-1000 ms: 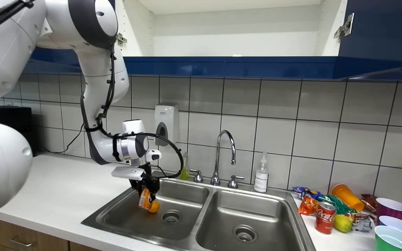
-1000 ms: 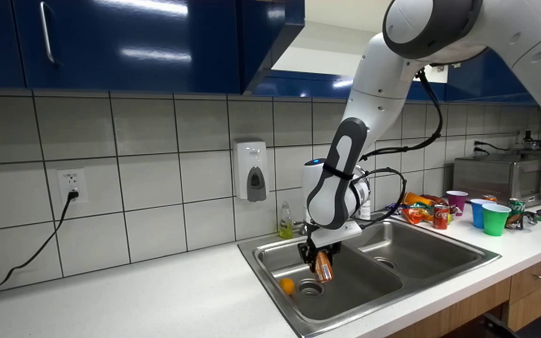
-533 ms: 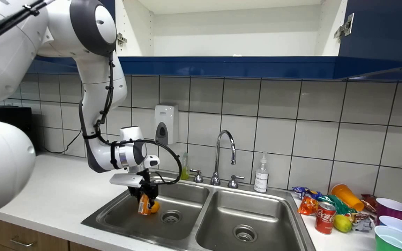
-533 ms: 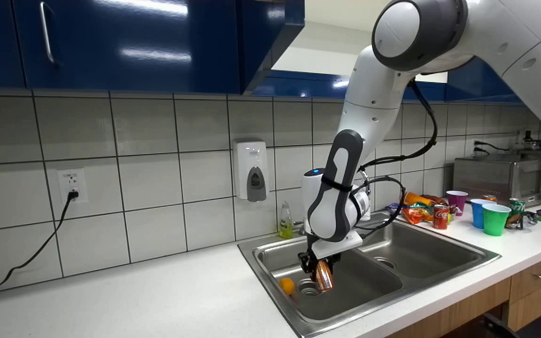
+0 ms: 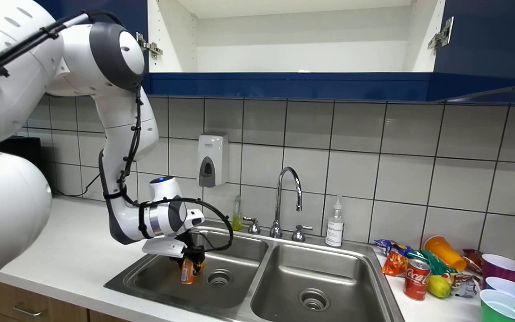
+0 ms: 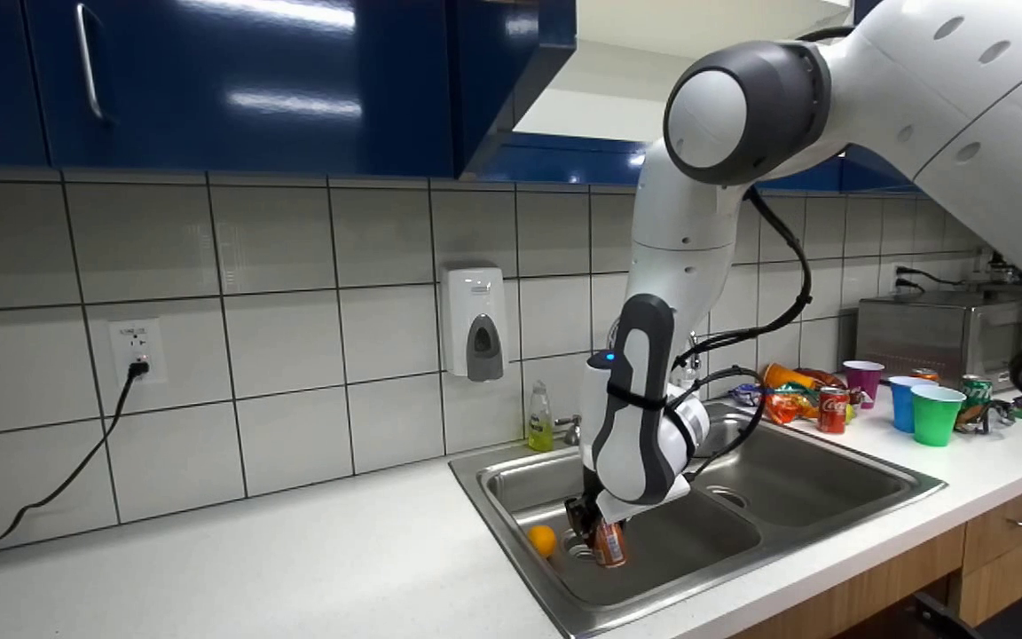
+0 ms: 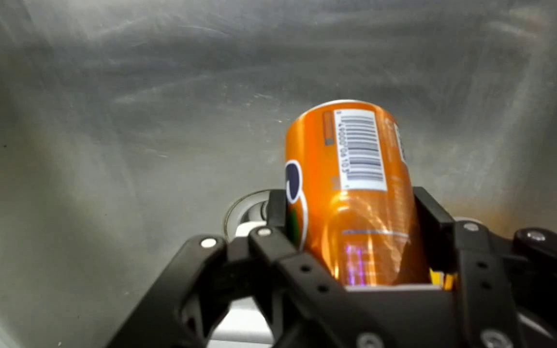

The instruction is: Put the orange can in the sink on the left.

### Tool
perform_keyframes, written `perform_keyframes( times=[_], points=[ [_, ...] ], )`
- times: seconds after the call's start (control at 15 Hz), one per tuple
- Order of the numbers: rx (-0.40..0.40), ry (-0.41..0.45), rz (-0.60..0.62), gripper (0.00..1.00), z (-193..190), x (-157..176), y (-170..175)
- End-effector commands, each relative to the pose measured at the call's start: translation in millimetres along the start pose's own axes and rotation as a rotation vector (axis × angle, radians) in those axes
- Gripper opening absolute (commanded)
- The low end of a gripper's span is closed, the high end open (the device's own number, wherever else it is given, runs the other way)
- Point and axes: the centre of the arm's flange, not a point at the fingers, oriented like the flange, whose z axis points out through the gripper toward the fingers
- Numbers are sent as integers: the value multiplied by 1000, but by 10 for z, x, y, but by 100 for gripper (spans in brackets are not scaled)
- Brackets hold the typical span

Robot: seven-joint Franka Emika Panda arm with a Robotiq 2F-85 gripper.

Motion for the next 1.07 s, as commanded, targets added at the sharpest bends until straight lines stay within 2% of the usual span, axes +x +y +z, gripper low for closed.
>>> perform_keyframes(
  times=[0.0,0.73,1.0],
  points=[
    [23,54,-20,38,159,-37,48],
    [63,144,-42,38,416,-295,-10],
    [78,153,-46,38,480,-348,-45]
  ],
)
